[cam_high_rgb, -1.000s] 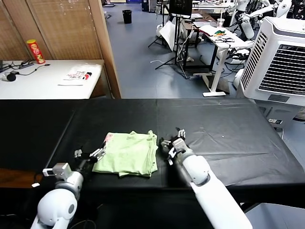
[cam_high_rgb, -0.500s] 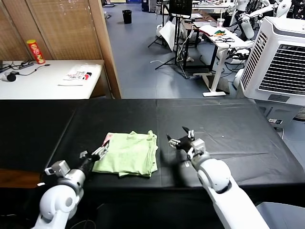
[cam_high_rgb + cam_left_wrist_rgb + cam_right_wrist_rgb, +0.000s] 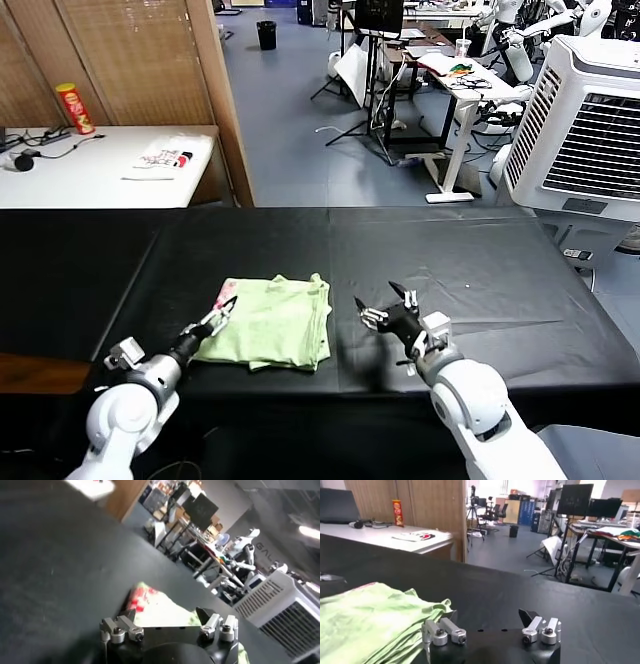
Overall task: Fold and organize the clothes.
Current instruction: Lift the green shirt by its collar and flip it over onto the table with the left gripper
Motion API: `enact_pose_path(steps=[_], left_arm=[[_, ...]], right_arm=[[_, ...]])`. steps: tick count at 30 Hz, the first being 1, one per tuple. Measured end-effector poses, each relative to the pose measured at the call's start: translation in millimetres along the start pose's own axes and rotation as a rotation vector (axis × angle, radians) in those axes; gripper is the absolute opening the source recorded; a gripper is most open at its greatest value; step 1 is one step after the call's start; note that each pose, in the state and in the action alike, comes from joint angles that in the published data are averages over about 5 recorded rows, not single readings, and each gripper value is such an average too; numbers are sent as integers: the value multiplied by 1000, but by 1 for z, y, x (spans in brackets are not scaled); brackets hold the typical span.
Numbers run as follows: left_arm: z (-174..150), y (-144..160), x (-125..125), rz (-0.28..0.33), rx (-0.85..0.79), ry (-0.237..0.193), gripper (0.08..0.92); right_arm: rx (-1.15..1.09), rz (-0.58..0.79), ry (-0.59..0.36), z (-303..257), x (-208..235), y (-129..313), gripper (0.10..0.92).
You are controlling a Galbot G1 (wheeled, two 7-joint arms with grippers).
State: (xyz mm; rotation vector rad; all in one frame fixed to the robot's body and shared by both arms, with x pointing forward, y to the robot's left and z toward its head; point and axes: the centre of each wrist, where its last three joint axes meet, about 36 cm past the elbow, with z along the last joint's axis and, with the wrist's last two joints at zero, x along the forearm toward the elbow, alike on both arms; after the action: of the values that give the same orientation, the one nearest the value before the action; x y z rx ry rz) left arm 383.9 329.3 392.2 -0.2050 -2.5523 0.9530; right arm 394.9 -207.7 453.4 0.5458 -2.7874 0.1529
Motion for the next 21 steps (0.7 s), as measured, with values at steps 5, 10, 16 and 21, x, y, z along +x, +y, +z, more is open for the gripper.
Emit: enact_pose_path(steps=[5, 10, 16, 21], left_arm=[[1, 9, -1, 3, 4, 6, 792], [-3, 6, 4, 12, -17, -4, 779], [-11, 1, 3, 21, -46, -25, 797], [-8, 9, -1, 3, -42, -18, 798]], right_arm=[[-8, 5, 5, 3, 2, 1, 798], [-14, 7, 3, 2, 1, 2, 798], [-17, 5, 7, 3, -1, 5, 798], [-16, 7, 11, 4, 1, 4, 798]])
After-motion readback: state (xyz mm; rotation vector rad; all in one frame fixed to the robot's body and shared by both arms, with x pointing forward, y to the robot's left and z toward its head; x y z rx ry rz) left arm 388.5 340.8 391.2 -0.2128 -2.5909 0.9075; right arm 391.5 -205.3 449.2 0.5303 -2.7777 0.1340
